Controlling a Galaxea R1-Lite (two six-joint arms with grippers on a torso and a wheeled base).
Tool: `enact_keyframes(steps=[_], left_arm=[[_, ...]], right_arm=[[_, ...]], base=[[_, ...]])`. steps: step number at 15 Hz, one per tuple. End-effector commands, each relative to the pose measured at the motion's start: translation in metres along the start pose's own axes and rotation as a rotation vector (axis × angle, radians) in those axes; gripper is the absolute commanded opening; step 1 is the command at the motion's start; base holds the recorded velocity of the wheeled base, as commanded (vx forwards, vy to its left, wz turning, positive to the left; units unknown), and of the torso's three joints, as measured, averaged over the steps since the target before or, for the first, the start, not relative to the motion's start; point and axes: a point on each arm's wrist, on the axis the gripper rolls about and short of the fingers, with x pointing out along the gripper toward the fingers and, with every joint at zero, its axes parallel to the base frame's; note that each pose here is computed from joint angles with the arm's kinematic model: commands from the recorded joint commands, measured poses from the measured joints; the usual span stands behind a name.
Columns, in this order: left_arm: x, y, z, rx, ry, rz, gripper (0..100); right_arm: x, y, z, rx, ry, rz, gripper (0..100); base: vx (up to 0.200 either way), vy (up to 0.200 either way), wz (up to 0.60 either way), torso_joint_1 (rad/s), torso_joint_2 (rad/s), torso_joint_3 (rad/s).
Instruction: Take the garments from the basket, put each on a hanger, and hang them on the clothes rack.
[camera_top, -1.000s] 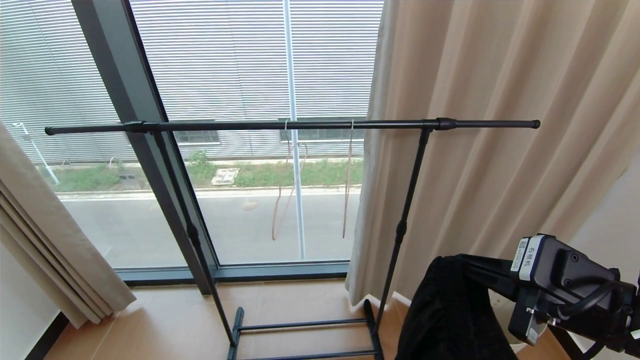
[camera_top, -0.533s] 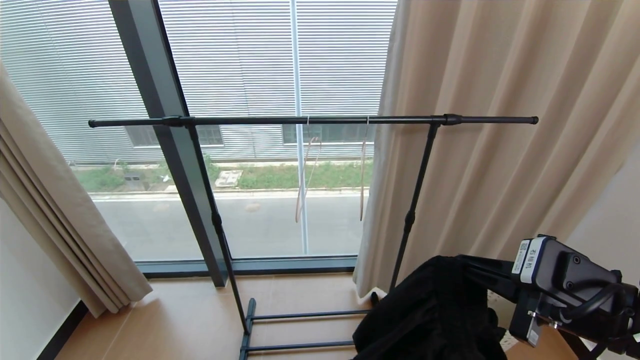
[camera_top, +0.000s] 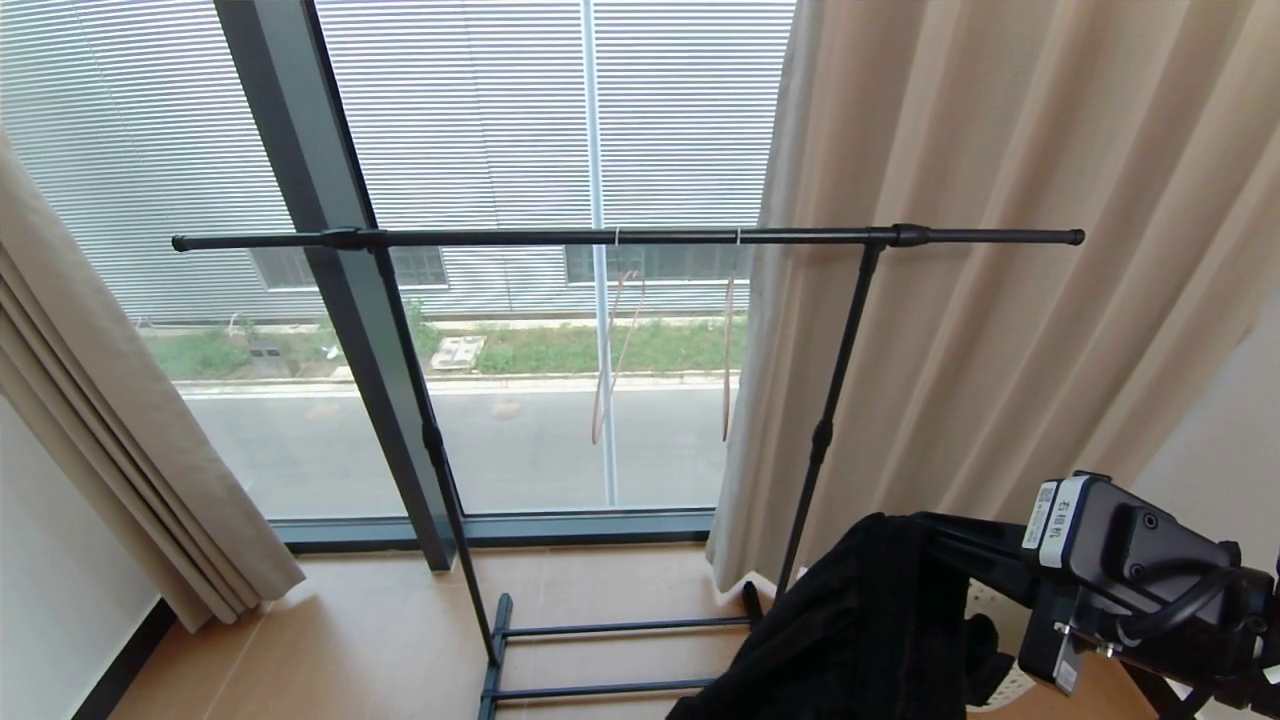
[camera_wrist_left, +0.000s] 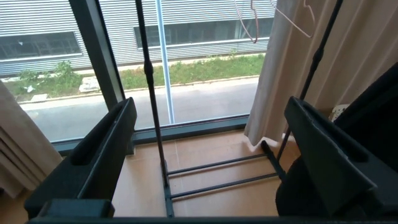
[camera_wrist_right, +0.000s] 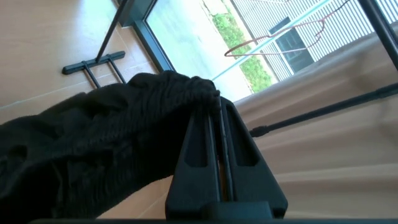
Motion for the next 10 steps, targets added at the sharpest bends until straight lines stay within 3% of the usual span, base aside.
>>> enact_keyframes(steps=[1,3,4,5,6,7,9,10], left_arm=[[0.000,0.000,0.000,0.023,0.000,-0.001,100],[0.001,0.000,0.000,0.062,0.013,-0.010,100],[0.006,0.001,0.001,0.053,0.083,-0.013,100],[0.007,0.001,0.001,0.051,0.091,-0.012,100],[0.018,0.003,0.002,0.053,0.235,-0.036,100],[0.030,0.003,0.002,0.099,0.364,-0.148,100],[0.044,0.002,0.006,0.180,0.472,-0.285,100],[0.049,0.002,0.012,0.171,0.480,-0.308,100]], right_arm=[[-0.002,0.000,0.001,-0.001,-0.008,0.002,0],[-0.003,0.001,0.000,-0.001,-0.010,0.006,0],[-0.002,0.002,-0.001,-0.002,-0.005,0.008,0],[-0.002,0.002,-0.001,-0.002,-0.005,0.008,0],[-0.001,0.005,0.001,-0.008,-0.009,0.015,0],[0.001,0.008,0.006,-0.016,0.007,-0.010,0],[0.009,0.017,0.012,0.017,0.045,-0.025,0],[0.011,0.021,0.014,0.054,0.048,-0.020,0]], base=[[0.000,0.000,0.00,0.000,0.00,0.000],[0.000,0.000,0.00,0.000,0.00,0.000],[0.000,0.000,0.00,0.000,0.00,0.000],[0.000,0.000,0.00,0.000,0.00,0.000],[0.000,0.000,0.00,0.000,0.00,0.000],[0.000,0.000,0.00,0.000,0.00,0.000],[0.000,0.000,0.00,0.000,0.00,0.000],[0.000,0.000,0.00,0.000,0.00,0.000]])
